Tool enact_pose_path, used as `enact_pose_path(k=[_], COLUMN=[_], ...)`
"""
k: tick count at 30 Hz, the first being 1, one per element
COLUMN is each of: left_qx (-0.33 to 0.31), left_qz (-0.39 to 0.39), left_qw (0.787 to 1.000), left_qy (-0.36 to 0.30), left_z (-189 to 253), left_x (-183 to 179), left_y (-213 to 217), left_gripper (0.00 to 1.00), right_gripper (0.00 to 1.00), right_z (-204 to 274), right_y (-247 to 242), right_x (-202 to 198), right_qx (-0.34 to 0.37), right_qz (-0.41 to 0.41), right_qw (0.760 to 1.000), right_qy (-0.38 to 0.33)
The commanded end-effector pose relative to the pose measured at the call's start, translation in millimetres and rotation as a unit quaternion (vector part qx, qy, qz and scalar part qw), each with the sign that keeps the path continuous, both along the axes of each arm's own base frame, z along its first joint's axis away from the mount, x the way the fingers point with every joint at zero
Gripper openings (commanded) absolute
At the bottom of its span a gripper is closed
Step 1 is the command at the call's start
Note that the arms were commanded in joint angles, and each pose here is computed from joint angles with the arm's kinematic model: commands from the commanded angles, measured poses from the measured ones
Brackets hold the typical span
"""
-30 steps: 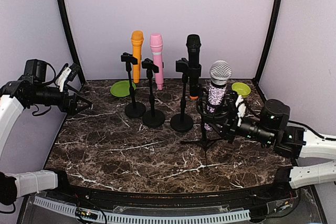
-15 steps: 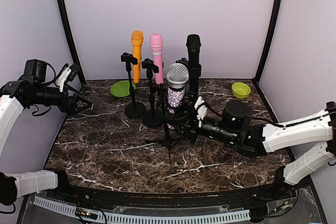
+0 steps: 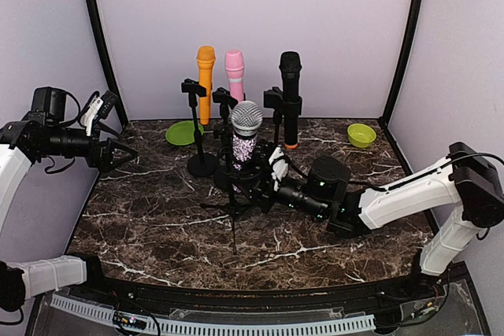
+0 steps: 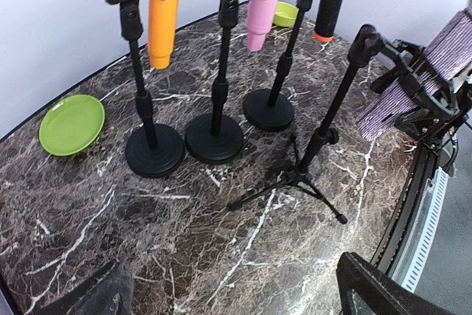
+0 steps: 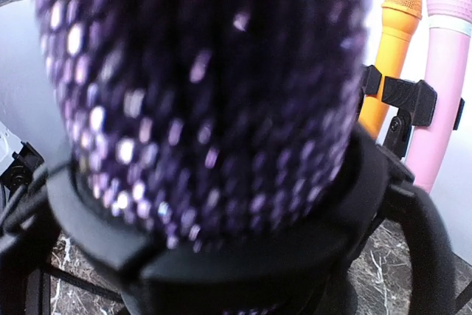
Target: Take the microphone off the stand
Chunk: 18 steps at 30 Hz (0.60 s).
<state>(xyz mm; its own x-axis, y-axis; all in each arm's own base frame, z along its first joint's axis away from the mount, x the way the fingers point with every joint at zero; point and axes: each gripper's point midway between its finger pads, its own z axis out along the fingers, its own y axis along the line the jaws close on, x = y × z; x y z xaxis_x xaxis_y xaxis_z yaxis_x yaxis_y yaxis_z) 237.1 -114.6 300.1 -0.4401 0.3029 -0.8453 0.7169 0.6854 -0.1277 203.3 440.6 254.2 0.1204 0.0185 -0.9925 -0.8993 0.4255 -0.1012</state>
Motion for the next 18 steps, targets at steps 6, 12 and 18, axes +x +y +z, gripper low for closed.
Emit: enact_pose_path(k=[6, 12, 18], left_qx=[-0.008, -0.015, -0.018], left_qz=[-0.177, -0.276, -0.384], left_qw=[0.979, 0.957, 0.917], left_qy=[-0.104, -0.09, -0.111], left_z=[63.8, 82.3, 77.8], left_x=[-37.2, -52.3, -81.4], left_y=[-67.8, -121.9, -179.7], left_gripper=[0.99, 0.99, 0.99], right_gripper=[1.0, 1.0, 1.0], right_z=[27.2, 18.0, 5.0], right_y=[-21.1, -37.8, -62.7], right_x=[-12.9, -29.0, -42.5], right_qx=[0.053, 0.029, 0.006], right_qz=[0.005, 0.013, 0.016], right_qw=[0.998, 0.998, 0.997], right_qy=[0.019, 0.044, 0.077])
